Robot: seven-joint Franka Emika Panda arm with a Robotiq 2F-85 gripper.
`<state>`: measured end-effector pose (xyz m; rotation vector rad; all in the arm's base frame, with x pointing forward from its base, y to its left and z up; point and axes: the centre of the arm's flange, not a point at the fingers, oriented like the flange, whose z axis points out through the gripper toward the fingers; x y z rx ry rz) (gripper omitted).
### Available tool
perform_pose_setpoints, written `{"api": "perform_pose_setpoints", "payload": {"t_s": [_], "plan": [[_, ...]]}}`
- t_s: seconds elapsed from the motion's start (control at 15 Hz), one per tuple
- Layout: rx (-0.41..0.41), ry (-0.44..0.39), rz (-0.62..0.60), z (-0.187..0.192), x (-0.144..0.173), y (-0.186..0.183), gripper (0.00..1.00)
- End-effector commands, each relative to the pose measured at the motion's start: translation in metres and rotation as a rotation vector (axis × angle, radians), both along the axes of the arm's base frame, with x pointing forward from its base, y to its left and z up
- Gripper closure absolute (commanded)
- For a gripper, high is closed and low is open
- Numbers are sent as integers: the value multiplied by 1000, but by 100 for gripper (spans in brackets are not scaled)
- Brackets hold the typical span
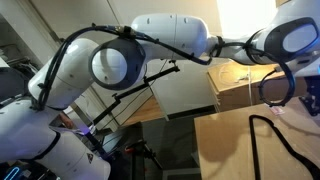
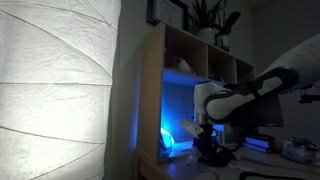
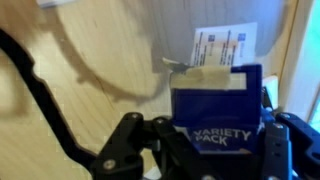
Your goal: Put the band aid box on the black bag and take out some bandaids
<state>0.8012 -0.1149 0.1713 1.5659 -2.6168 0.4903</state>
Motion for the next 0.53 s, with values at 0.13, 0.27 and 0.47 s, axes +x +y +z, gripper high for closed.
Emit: {"api": "perform_pose_setpoints", "payload": {"t_s": [0.13, 0.27, 0.47], "plan": [[223, 119, 80, 2, -14, 3, 58], [219, 131, 51, 2, -15, 0, 43], [186, 128, 17, 4, -17, -7, 21]]}}
